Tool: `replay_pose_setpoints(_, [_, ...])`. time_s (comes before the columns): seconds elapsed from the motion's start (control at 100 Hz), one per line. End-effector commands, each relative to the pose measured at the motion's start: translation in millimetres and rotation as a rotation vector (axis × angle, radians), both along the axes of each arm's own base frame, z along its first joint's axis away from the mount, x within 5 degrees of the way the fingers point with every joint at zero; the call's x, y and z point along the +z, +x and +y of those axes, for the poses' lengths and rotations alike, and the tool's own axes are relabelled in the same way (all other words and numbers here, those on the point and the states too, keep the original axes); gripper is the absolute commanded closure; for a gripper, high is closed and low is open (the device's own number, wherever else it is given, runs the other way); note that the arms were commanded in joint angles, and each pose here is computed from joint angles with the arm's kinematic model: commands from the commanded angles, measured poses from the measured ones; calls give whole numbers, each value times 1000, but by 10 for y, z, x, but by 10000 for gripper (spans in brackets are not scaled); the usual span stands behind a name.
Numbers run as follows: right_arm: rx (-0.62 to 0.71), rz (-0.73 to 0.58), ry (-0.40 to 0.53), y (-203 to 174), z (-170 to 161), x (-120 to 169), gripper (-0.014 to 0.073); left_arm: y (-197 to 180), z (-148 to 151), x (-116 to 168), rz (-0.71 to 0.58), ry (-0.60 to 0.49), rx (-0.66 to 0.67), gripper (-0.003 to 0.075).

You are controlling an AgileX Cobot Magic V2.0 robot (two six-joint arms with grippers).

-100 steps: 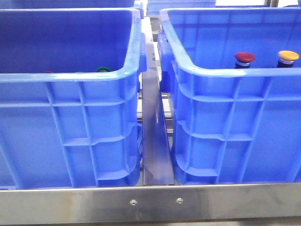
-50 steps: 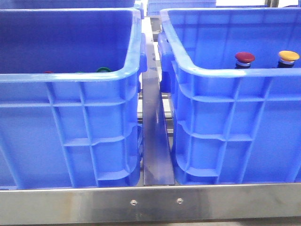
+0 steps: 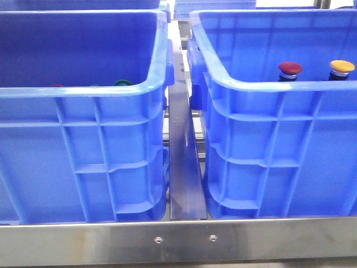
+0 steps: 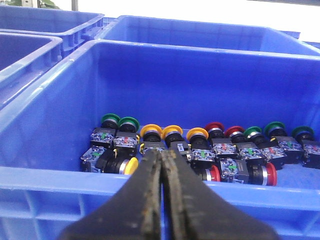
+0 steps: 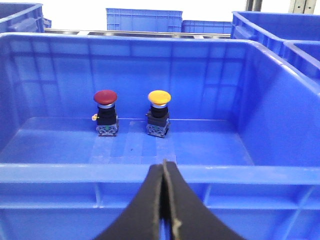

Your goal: Pick red and yellow buttons and place in box

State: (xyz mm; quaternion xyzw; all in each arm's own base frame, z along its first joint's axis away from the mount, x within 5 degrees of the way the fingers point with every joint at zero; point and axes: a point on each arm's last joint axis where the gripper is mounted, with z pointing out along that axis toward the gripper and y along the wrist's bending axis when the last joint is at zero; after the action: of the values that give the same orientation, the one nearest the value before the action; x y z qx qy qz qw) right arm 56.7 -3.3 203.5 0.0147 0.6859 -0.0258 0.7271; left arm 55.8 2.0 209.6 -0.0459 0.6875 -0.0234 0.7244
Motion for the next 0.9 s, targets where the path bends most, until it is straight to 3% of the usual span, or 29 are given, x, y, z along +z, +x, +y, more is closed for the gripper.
replay_pose_setpoints(0.0, [3, -102, -16, -24, 7, 69, 663, -21, -4, 24, -92, -7, -5, 741])
replay_pose_setpoints(0.89, [2, -90, -15, -23, 6, 58, 663, -21, -4, 24, -92, -7, -5, 741])
